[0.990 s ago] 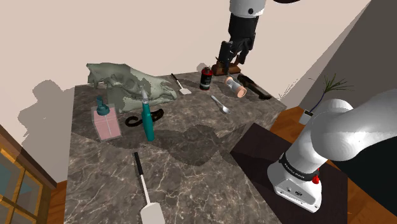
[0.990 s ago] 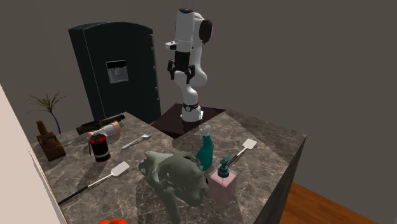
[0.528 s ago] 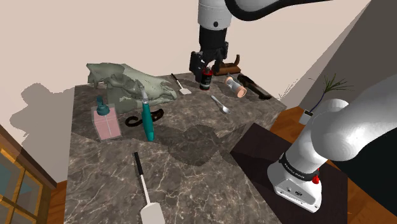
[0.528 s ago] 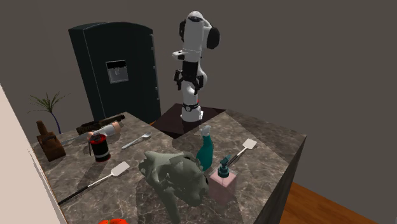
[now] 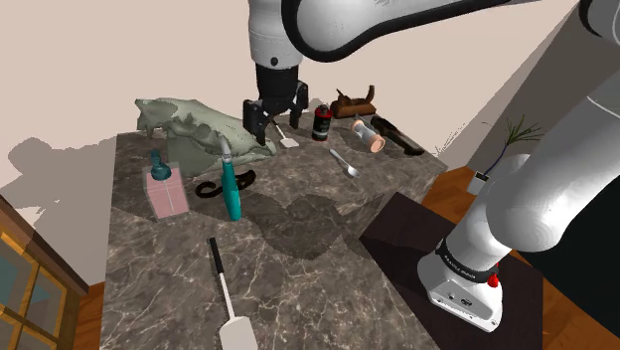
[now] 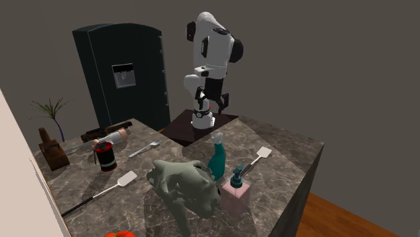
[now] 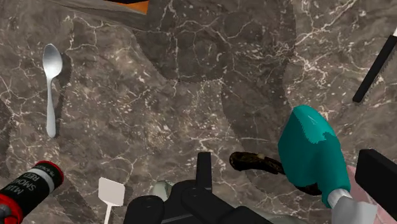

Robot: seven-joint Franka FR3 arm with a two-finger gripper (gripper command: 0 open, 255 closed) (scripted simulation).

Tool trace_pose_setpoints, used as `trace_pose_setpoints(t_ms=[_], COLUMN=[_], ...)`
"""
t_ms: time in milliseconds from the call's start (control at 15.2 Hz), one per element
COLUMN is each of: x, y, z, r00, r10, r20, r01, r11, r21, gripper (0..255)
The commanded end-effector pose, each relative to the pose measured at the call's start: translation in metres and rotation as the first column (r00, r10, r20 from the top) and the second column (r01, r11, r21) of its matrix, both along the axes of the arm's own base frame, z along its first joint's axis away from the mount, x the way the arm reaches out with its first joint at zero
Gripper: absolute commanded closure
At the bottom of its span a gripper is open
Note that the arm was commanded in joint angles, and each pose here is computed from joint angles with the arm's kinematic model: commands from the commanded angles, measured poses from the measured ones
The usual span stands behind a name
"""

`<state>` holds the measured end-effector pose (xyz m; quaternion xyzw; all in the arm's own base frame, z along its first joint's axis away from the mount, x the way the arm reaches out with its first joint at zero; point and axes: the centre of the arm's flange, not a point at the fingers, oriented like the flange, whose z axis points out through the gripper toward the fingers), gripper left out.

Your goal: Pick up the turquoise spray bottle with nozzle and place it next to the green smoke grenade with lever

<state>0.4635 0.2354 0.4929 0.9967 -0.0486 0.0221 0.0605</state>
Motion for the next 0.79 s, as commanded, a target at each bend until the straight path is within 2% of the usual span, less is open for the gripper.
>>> trace_pose_setpoints(t_ms=[0, 462, 726], x=[0.019, 0.069, 0.07], y=[0.016, 0.077, 0.075], z=[-0.01, -0.041, -0.062], r00=[1.0, 1.0, 1.0], r10=[-0.001, 0.001, 0.001], r20=[0.007, 0.027, 0.027], r01=[0.0, -0.001, -0.001], r11=[1.0, 1.0, 1.0], r21=[0.004, 0.013, 0.013], gripper=[0, 0, 0])
